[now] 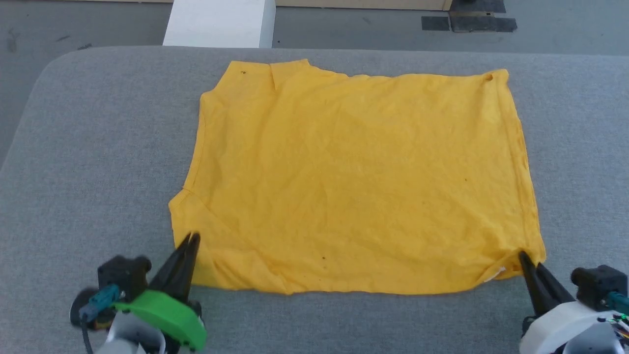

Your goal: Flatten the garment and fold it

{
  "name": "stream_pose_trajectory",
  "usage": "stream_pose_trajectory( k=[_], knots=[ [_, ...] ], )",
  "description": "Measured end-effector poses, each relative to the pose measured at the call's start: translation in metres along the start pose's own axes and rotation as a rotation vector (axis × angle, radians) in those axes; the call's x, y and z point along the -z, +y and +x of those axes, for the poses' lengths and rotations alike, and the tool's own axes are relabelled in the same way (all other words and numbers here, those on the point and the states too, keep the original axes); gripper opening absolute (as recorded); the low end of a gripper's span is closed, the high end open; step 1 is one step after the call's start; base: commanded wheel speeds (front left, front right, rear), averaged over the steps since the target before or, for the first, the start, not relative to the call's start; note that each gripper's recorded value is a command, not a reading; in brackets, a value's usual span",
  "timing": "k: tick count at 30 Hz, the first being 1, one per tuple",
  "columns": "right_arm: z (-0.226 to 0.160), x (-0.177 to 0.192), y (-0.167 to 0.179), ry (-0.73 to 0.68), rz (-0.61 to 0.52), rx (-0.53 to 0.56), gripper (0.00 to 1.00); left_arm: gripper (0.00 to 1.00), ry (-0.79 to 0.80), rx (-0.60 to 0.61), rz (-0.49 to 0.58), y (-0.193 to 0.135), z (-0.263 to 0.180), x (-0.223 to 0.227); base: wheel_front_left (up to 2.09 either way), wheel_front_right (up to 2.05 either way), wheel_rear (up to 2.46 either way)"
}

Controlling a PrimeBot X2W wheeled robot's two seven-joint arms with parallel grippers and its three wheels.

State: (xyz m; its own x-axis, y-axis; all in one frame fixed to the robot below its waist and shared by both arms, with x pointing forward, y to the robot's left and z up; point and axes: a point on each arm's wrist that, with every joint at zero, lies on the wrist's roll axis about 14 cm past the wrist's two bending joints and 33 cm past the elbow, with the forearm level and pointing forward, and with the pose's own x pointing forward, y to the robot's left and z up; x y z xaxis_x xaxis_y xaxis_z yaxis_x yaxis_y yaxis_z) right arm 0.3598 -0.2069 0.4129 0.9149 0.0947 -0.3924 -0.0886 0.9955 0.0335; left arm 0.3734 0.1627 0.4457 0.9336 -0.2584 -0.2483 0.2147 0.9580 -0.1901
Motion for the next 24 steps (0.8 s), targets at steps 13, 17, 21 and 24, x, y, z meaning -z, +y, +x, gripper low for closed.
stream_pose_trajectory(
  k=[13,17,21,24],
  knots=[
    [0.049,-0.056,0.004,-0.128,-0.104,-0.059,0.00,0.00,-0.212,0.171,0.223,-0.014,0.077,-0.087,0.00,0.00,0.00],
    [0.067,-0.065,-0.002,-0.116,-0.129,-0.055,0.00,0.00,-0.194,0.193,0.255,-0.011,0.104,-0.102,0.00,0.00,0.00],
    [0.085,-0.068,-0.013,-0.084,-0.152,-0.039,0.00,0.00,-0.146,0.181,0.263,0.002,0.130,-0.104,0.00,0.00,0.00],
    [0.098,-0.061,-0.022,-0.035,-0.160,-0.022,0.00,0.00,-0.081,0.155,0.255,0.017,0.148,-0.095,0.00,0.00,0.00]
  ],
)
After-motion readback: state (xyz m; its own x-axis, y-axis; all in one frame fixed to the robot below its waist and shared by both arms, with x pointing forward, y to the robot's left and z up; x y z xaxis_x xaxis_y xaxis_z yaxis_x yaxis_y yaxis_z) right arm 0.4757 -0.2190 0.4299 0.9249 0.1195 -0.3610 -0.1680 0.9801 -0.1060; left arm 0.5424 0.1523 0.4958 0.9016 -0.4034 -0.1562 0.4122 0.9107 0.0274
